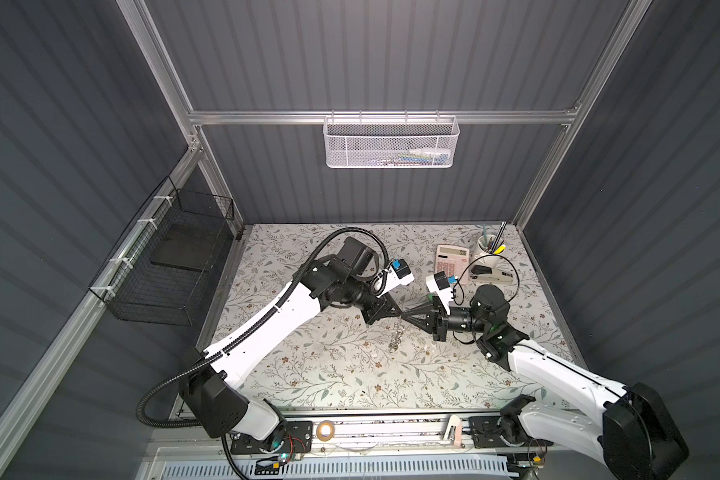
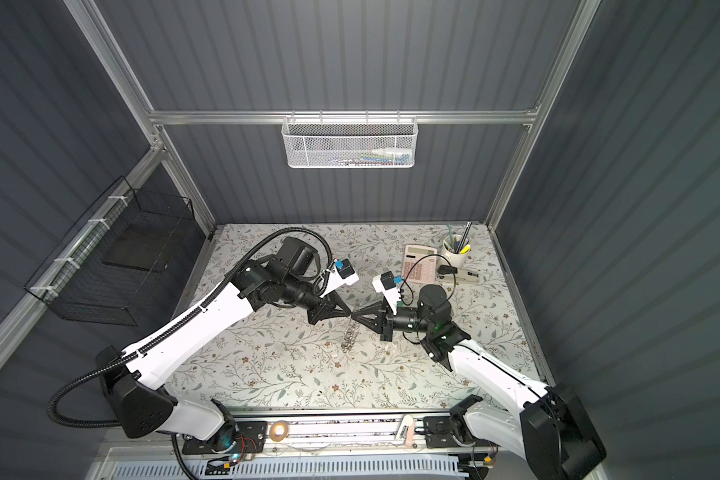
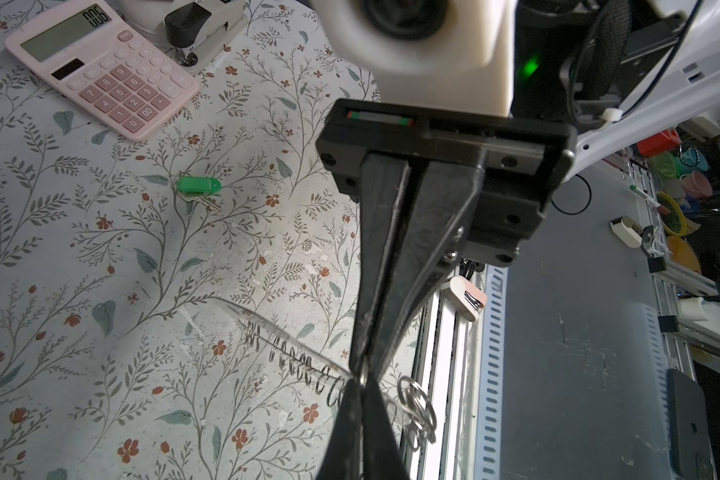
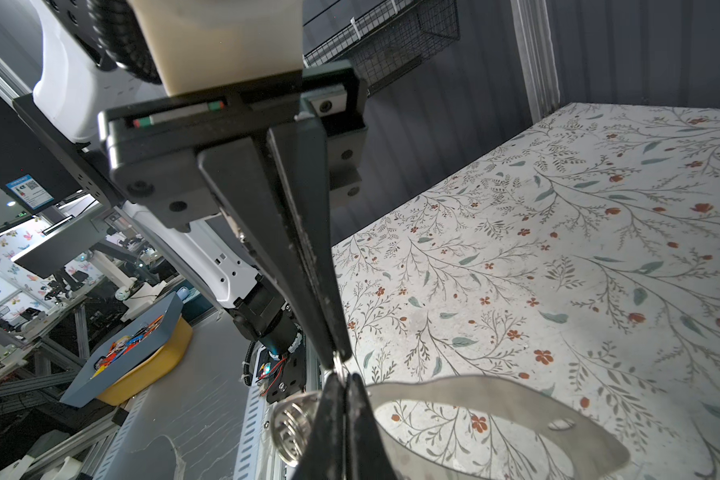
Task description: Put the keys on the keyring
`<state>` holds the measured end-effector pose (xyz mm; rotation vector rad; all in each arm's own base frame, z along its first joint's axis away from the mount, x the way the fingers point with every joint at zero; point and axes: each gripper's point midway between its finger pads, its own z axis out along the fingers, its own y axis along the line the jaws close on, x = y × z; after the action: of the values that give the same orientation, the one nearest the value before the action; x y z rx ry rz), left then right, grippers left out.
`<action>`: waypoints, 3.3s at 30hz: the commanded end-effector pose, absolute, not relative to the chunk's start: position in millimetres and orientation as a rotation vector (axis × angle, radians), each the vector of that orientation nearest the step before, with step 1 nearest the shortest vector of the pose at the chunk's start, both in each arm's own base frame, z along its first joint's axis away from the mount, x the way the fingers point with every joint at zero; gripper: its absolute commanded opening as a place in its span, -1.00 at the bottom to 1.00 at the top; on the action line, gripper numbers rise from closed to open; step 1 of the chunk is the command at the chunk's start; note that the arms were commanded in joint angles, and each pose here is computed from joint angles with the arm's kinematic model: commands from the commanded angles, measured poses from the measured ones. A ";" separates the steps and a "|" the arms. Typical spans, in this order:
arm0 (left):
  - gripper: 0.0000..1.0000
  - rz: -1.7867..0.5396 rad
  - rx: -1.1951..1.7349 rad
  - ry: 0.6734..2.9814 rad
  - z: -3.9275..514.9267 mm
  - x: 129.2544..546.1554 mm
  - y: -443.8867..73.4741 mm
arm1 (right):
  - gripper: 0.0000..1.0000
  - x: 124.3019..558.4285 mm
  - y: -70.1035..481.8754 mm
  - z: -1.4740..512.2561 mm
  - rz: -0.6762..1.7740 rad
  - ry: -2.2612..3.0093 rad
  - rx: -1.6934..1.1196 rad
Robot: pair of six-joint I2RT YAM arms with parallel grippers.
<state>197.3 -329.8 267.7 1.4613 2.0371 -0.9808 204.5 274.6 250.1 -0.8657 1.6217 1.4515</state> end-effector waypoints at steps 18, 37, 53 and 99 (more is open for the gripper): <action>-0.73 -1.051 1.375 1.973 282.5 196.8 -339.6 | -1.00 210.2 274.9 260.1 1.410 1.577 -0.833; -0.05 -1.432 0.830 1.694 305.7 212.5 -288.6 | -1.00 212.2 271.4 263.7 1.402 1.543 -0.791; -0.12 -1.617 0.902 1.636 264.0 190.5 -328.1 | -1.00 212.9 271.7 264.0 1.425 1.527 -0.774; -1.00 -1.335 1.106 1.828 273.7 185.8 -316.5 | -0.27 219.6 260.5 266.1 1.416 1.532 -0.721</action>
<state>199.7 -324.5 270.3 0.9727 1.8006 -1.4179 220.4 267.8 254.9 -0.7371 1.5808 1.4435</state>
